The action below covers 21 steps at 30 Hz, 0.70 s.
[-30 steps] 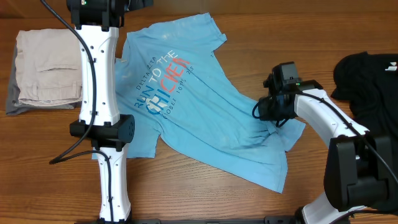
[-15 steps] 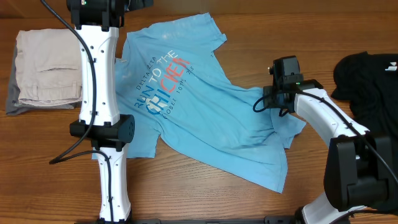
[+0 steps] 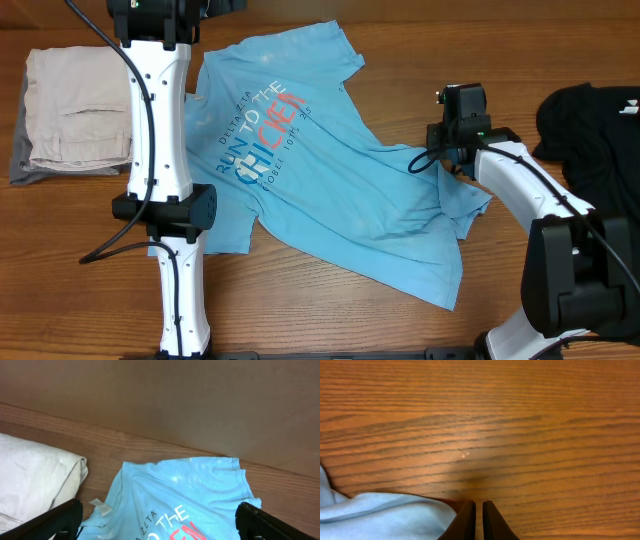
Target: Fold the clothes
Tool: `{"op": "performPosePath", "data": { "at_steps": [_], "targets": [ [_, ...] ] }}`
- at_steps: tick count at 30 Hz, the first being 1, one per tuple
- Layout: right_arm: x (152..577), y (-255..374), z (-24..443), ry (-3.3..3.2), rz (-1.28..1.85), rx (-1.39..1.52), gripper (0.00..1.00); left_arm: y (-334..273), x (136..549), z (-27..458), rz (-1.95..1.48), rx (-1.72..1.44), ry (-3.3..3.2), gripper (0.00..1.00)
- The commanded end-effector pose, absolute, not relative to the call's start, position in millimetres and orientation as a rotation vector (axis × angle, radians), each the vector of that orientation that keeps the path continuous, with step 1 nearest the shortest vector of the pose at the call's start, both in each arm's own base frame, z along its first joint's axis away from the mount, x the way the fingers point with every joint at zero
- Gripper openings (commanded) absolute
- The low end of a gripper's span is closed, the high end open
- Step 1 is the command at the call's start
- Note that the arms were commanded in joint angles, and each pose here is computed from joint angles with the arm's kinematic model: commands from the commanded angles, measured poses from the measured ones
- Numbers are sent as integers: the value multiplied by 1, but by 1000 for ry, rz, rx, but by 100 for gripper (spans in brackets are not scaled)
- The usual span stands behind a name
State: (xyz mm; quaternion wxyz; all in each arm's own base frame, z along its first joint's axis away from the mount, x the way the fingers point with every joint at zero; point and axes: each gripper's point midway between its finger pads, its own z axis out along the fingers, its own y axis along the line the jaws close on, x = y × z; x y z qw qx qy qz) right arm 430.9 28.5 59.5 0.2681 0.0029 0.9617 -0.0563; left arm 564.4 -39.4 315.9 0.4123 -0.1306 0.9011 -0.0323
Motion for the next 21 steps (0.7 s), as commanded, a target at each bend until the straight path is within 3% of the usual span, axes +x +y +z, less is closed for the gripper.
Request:
{"op": "performPosePath", "data": {
  "at_steps": [1, 5, 10, 15, 21],
  "targets": [
    [431, 32, 63, 2620, -116, -21, 10, -40, 566, 311, -78, -341, 2275, 100],
    [419, 46, 79, 2718, -9, -64, 13, -40, 566, 311, -78, -341, 2275, 100],
    [395, 46, 99, 2854, 35, 125, 15, -40, 566, 311, -78, -340, 2275, 100],
    [355, 59, 89, 3022, 157, 234, 24, -40, 566, 311, -78, -340, 2275, 100],
    [330, 46, 63, 3094, 43, 294, 29, -40, 566, 311, -78, -340, 2275, 100]
  ]
}}
